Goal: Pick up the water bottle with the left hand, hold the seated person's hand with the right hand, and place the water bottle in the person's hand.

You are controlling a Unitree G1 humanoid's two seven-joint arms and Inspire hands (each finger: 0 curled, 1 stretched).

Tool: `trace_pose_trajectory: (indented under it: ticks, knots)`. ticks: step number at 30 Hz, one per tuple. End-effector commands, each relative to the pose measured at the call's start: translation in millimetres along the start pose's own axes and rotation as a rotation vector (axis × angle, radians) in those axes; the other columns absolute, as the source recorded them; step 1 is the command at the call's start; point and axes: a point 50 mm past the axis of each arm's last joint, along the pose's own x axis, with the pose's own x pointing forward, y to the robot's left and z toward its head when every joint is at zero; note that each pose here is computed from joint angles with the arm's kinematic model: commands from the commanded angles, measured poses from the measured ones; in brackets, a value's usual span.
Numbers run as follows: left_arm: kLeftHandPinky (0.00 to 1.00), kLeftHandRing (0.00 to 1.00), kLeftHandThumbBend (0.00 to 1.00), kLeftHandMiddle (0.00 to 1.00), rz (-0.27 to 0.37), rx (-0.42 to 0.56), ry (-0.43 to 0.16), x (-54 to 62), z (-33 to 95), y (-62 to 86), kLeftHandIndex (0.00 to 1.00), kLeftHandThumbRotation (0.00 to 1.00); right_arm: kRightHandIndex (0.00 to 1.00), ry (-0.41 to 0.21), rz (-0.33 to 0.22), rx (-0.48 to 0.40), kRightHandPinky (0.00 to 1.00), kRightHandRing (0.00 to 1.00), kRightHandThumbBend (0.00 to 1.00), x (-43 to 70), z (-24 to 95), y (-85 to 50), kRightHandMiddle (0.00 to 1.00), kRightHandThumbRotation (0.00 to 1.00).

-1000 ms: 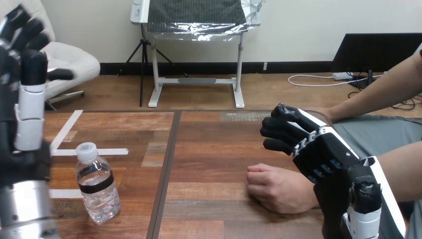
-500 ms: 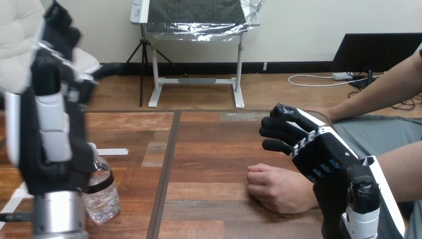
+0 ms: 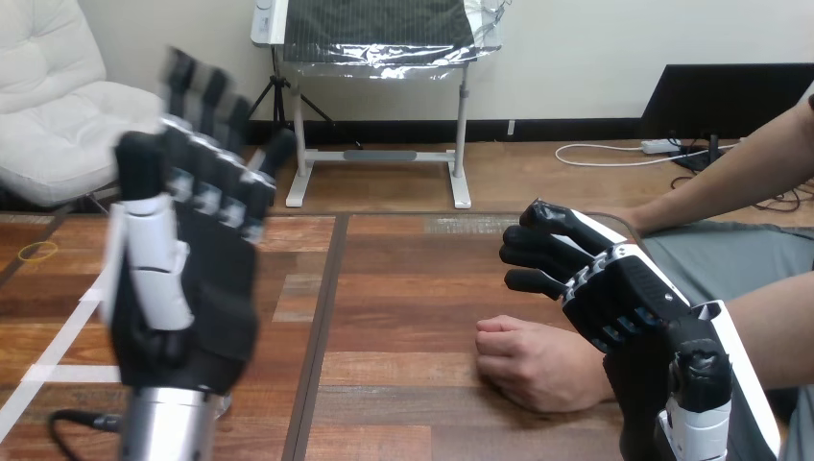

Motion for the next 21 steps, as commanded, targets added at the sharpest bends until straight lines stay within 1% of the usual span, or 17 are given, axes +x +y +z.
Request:
trace_pose_trajectory:
  ticks: [1,8,12,17,21]
  knots:
    - [1.00,1.00,0.69,1.00,-0.058,-0.084,-0.002,3.5,-0.6,-10.7,1.00,0.83,0.81,-0.061,0.000,-0.005,0.76,0.80,0.79,9.1,4.3,-0.9,0.80,1.00]
    - [1.00,1.00,0.73,1.00,-0.080,-0.170,0.031,2.8,-6.2,-13.5,1.00,0.85,0.81,-0.056,0.000,0.006,0.76,0.80,0.79,8.4,4.2,-1.1,0.80,1.00]
    - [1.00,1.00,0.75,1.00,-0.090,-0.240,0.051,2.2,-9.8,-13.4,1.00,0.87,0.81,-0.051,-0.003,0.009,0.76,0.80,0.80,7.8,4.3,-1.2,0.80,1.00]
    - [1.00,1.00,0.77,0.99,-0.088,-0.295,0.077,1.4,-13.6,-11.8,1.00,0.87,0.81,-0.051,-0.005,0.008,0.76,0.80,0.80,7.4,4.4,-1.2,0.80,1.00]
    - [1.00,1.00,0.79,0.97,-0.092,-0.362,0.089,1.1,-17.0,-11.3,1.00,0.86,0.81,-0.051,-0.003,0.009,0.76,0.80,0.79,7.3,4.6,-1.4,0.80,1.00]
